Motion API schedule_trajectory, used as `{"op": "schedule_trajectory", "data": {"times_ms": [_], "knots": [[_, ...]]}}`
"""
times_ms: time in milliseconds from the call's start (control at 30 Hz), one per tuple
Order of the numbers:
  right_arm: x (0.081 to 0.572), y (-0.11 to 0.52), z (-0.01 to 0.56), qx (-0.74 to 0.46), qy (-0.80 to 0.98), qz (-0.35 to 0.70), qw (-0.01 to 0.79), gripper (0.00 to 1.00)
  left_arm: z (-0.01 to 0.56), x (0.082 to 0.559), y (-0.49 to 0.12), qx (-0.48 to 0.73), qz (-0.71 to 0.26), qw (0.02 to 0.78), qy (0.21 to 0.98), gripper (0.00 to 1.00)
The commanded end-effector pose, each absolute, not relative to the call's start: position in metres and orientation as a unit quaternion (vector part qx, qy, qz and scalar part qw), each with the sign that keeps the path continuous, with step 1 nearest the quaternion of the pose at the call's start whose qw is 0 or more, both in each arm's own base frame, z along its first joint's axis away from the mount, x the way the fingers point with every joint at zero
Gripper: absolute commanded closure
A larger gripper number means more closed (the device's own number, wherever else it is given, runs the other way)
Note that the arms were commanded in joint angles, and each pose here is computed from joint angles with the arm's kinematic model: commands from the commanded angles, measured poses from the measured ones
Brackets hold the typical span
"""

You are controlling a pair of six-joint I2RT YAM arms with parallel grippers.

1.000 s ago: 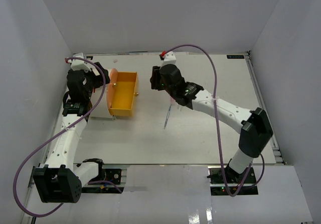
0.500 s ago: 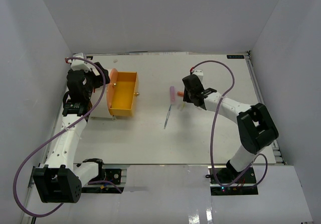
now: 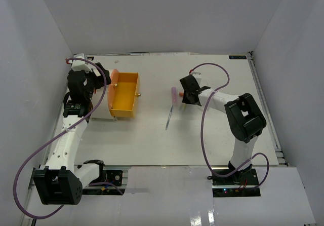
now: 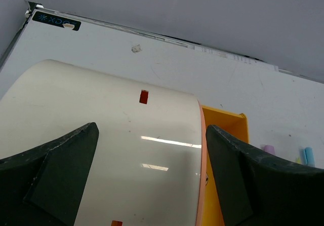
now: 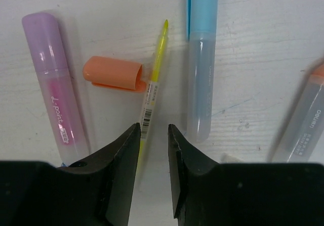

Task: Sort the stationery into containers
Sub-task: Pick up the pen from the center of the board.

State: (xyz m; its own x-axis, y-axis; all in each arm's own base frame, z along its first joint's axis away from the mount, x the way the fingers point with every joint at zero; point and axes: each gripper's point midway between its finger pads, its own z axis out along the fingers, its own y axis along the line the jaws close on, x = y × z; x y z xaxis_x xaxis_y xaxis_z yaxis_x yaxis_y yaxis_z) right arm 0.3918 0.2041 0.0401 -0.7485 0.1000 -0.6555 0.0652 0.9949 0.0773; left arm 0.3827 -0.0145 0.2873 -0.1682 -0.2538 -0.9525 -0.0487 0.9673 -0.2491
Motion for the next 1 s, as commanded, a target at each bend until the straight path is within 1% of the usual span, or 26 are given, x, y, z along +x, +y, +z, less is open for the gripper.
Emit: {"op": "schedule_trajectory", "data": {"times_ms": [0,233,500,733,967], "knots": [[0.413,0.213,0.054,0.07,0.924,0.041,0.374,0.65,0.264,0.373,-0.019,-0.104,-0.09,0.595,0.792,0.02],[0.42,0.21,0.037,0.089,0.927,0.032,0.363,0.66,0.262,0.373,-0.019,-0.104,-0.09,0.593,0.794,0.02],[0.417,0.202,0.027,0.107,0.929,0.021,0.355,0.73,0.263,0.373,-0.019,-0.104,-0.09,0.593,0.793,0.02],[0.416,0.196,0.039,0.122,0.922,0.023,0.368,0.83,0.263,0.373,-0.019,-0.104,-0.09,0.594,0.793,0.02],[0.411,0.196,0.057,0.13,0.915,0.038,0.38,0.86,0.268,0.374,-0.019,-0.104,-0.09,0.597,0.791,0.02]]}}
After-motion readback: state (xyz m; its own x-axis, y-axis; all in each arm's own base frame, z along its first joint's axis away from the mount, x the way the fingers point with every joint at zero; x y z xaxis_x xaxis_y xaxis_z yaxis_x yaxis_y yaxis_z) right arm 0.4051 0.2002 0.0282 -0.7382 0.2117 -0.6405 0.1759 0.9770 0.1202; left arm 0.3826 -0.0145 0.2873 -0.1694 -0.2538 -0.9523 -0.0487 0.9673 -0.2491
